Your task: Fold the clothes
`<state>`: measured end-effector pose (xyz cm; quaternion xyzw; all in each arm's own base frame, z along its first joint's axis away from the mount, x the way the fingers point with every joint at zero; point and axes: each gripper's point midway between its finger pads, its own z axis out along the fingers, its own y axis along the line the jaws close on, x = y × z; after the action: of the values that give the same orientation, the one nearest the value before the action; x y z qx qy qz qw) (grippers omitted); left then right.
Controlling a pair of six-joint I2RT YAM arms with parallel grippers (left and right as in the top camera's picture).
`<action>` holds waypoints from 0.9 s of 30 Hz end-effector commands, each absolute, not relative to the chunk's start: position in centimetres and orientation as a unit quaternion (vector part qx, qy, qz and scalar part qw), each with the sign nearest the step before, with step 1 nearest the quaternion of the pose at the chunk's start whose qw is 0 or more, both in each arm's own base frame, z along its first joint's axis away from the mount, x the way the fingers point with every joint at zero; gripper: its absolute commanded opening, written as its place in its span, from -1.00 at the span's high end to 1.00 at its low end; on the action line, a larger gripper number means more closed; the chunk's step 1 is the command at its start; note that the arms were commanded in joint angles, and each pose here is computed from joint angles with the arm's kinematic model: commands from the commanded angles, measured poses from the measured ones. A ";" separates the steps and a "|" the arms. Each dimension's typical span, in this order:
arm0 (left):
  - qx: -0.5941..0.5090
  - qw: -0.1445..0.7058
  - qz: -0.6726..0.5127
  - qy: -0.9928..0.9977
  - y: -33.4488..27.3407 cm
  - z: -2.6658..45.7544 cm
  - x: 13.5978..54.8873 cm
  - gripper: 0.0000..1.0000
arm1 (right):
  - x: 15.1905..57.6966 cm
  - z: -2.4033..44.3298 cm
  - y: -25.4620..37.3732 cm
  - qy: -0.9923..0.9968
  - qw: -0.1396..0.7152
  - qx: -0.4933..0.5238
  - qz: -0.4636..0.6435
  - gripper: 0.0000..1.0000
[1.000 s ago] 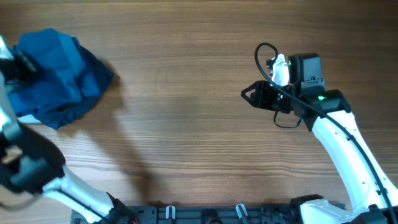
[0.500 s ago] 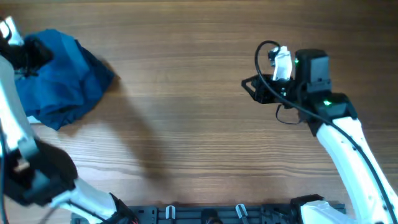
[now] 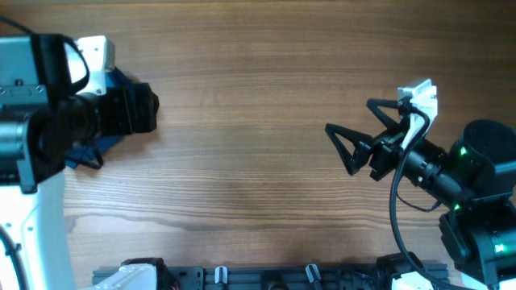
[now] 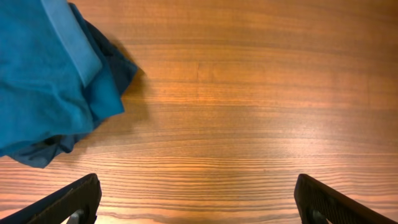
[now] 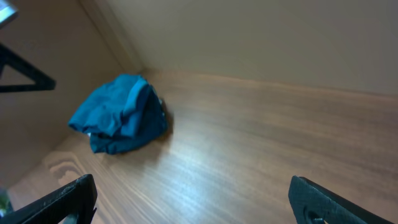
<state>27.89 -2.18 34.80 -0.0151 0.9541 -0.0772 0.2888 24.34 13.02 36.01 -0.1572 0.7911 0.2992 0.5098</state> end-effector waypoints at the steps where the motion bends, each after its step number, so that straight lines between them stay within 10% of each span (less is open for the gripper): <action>1: -0.006 0.283 -0.065 0.957 -2.1 34.4 27.9 -0.99 | 23.6 35.6 13.3 0.797 0.494 -0.167 0.304 -1.00; 14: -0.006 0.283 -0.065 0.957 -2.1 34.4 27.9 -0.99 | 24.6 30.5 12.6 0.860 0.406 -0.130 0.281 -0.99; 27: -0.006 0.283 -0.065 0.957 -2.1 34.4 27.9 -1.00 | 20.5 39.9 9.9 0.707 0.650 -0.242 0.140 -1.00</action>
<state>28.06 -2.00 34.33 -0.0162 0.9571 -0.0693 0.2809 22.29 10.57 39.54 -0.1912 0.7411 0.1995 0.6119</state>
